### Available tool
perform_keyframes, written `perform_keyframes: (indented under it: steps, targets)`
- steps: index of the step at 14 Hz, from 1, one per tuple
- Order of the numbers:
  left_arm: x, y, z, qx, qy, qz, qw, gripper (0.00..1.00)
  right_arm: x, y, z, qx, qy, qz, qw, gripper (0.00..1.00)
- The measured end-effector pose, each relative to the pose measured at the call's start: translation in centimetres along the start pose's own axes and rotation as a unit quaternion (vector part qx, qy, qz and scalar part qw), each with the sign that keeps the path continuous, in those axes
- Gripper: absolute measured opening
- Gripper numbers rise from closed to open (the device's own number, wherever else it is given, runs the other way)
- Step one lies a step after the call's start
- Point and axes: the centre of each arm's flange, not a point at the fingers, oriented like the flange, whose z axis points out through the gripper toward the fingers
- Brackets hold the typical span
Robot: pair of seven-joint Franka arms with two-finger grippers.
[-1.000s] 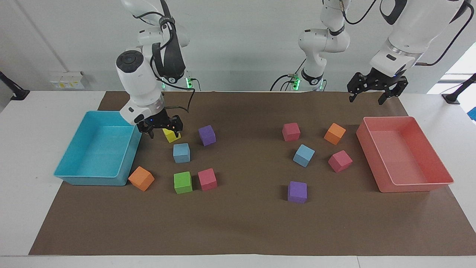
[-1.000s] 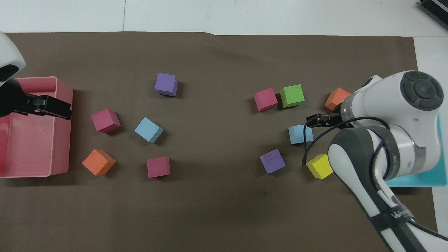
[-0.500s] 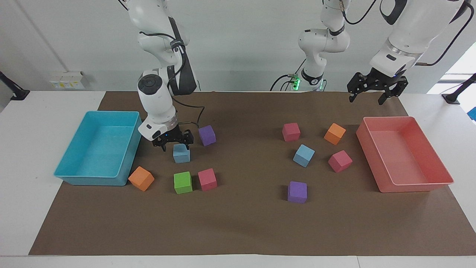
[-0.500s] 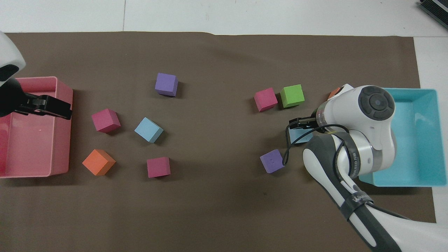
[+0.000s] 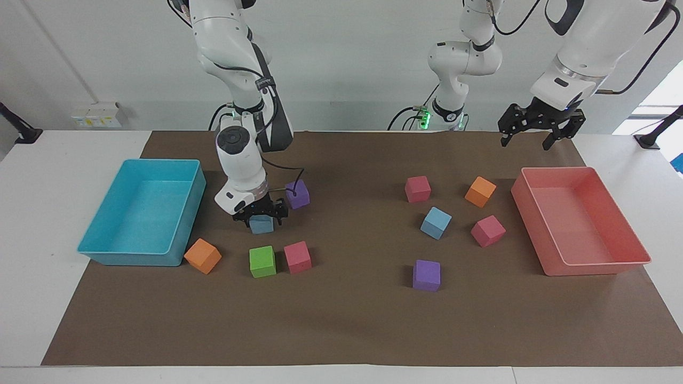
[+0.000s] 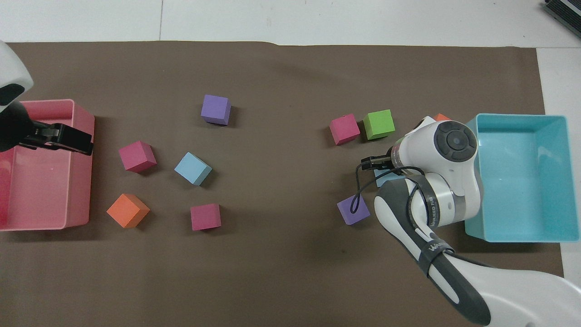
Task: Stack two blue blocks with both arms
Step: 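Close the right gripper on the blue cube and lift it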
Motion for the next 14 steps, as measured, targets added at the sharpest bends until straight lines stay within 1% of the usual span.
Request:
perform_keyframes:
  steps: [4,10,11,12,14]
  targets:
    - [0.0,0.0,0.0,0.0,0.0,0.0,1.0,1.0,-0.7,0.2,1.0,-0.002,-0.009,0.001,1.0,1.0]
    - [0.0,0.0,0.0,0.0,0.0,0.0,1.0,1.0,-1.0,0.7,2.3,-0.003,-0.01,0.004,1.0,1.0]
    - [0.0,0.0,0.0,0.0,0.0,0.0,1.0,1.0,-1.0,0.7,2.3,-0.003,-0.01,0.005,1.0,0.99]
    - [0.0,0.0,0.0,0.0,0.0,0.0,1.0,1.0,-1.0,0.8,2.3,-0.003,-0.01,0.006,1.0,0.91]
    - [0.0,0.0,0.0,0.0,0.0,0.0,1.0,1.0,-1.0,0.8,2.2,-0.003,-0.01,0.03,0.999,0.66]
